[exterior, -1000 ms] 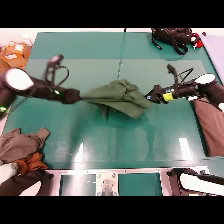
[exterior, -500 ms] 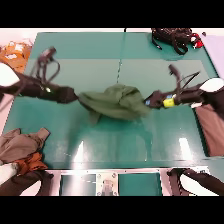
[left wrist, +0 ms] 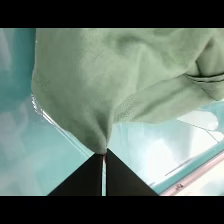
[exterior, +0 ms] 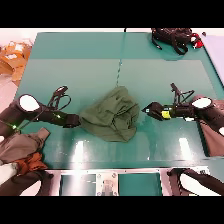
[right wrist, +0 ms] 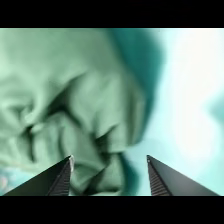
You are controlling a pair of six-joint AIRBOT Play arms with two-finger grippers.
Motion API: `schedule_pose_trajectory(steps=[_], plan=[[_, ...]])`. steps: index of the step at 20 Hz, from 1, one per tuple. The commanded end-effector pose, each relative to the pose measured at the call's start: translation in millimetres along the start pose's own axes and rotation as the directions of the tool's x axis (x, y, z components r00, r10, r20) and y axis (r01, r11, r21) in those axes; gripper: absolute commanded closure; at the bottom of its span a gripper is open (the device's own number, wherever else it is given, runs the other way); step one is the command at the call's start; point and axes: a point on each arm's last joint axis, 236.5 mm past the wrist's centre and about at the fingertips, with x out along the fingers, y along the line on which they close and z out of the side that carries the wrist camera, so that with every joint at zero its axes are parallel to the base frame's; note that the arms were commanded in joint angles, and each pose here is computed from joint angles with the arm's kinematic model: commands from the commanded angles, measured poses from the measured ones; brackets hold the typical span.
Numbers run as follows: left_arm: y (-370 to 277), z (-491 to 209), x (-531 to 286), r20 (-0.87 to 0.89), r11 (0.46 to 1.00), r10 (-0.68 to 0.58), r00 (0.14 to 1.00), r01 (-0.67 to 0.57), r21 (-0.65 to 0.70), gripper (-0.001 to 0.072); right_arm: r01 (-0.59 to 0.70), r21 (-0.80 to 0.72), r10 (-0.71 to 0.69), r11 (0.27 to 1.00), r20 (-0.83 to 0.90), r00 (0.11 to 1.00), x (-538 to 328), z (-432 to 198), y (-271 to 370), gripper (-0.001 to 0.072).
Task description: Fold the shirts.
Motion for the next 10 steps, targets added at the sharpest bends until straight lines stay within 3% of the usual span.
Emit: schedule_pose_trajectory(steps=[1, 4, 8, 9, 10], plan=[[7.5, 3.6, 3.7, 0.026, 1.000, 0.020, 0.999, -0.020, -0.002, 0.0685, 0.030, 0.044, -0.029, 0.999, -0.009, 1.000, 9.2, 4.6, -24.1, 0.0165], [7.5, 3.7, 3.7, 0.027, 1.000, 0.020, 0.999, -0.020, -0.003, 0.0685, 0.053, 0.065, -0.046, 0.996, -0.096, 0.994, 48.4, -12.5, -31.4, 0.0165], [7.5, 3.5, 3.6, 0.026, 1.000, 0.020, 0.999, -0.020, -0.002, 0.0685, -0.010, 0.030, 0.014, 0.999, -0.153, 0.988, 90.9, -13.1, -0.2, 0.0166], [7.5, 3.5, 3.5, 0.026, 1.000, 0.021, 0.999, -0.021, -0.001, 0.0685, -0.021, 0.004, 0.022, 1.000, -0.151, 0.988, 95.7, -6.0, 10.0, 0.0224], [7.5, 4.0, 3.1, 0.027, 1.000, 0.022, 0.999, -0.022, 0.004, 0.0685, -0.035, -0.021, 0.032, 0.999, -0.139, 0.990, 96.1, 3.7, 20.1, 0.0511]])
